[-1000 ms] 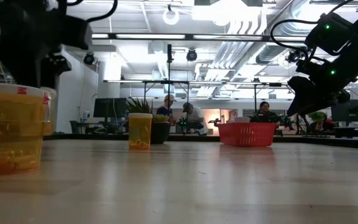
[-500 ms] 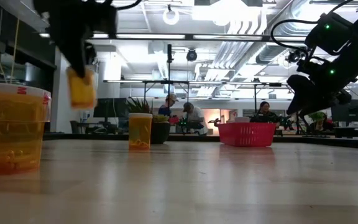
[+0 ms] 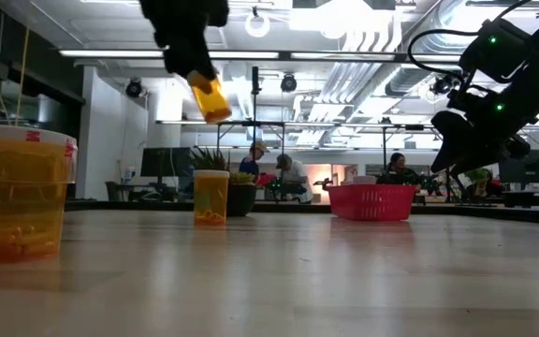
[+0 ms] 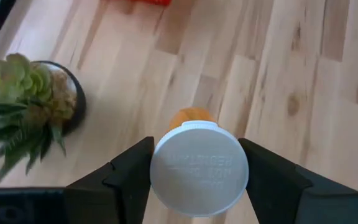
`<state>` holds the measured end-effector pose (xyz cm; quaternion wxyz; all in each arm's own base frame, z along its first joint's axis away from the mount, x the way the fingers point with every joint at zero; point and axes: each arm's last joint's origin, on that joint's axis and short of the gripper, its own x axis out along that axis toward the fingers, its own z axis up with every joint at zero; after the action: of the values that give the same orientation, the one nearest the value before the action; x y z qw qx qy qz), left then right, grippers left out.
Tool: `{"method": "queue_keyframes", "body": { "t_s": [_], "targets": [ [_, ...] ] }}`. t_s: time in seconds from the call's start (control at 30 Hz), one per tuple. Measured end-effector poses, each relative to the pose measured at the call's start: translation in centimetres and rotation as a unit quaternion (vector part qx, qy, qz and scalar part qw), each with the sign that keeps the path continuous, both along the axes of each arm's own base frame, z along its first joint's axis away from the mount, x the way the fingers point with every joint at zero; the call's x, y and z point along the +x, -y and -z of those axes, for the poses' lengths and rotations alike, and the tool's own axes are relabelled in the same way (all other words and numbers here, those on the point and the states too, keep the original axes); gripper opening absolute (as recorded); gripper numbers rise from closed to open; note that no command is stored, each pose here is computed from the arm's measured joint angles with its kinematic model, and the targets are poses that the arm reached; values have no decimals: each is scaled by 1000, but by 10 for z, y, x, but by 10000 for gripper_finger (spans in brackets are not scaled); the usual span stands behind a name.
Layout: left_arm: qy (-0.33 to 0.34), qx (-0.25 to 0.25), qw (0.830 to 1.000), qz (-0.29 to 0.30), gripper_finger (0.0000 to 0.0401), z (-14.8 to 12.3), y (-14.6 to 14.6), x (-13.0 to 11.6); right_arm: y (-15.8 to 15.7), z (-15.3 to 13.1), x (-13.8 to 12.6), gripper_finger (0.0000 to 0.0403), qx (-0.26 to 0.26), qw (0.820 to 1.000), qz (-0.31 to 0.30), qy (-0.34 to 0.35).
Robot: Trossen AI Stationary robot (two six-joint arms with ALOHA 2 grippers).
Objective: Pick and place pill bottles into a basket
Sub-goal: Put the middle left orange pill bottle into the bin
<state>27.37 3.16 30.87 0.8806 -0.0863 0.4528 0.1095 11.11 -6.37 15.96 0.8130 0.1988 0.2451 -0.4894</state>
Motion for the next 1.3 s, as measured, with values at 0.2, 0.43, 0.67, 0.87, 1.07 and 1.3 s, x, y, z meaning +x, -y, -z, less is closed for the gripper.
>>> {"method": "queue_keyframes", "body": {
  "t_s": [0.2, 0.43, 0.67, 0.87, 1.07, 1.3],
  "targets": [
    [-9, 14, 1000, 25, 246, 0, -14, 38, 0, -2, 3, 252, 13, 999, -7, 33],
    [2, -1, 999, 50, 251, -2, -30, 72, 0, -25, 23, 252, -17, 973, -174, 151],
    [17, -5, 999, 50, 247, -7, -39, 86, -4, -55, 37, 252, -146, 893, -350, 243],
    [55, 3, 997, 51, 244, -13, -39, 94, -6, -43, 50, 259, -145, 885, -394, 201],
    [64, 0, 997, 40, 265, -14, -40, 95, -12, -44, 71, 296, -164, 867, -425, 203],
    [65, -2, 997, 34, 243, -14, -40, 95, -13, -62, 111, 322, -191, 867, -428, 167]
  ]
}}
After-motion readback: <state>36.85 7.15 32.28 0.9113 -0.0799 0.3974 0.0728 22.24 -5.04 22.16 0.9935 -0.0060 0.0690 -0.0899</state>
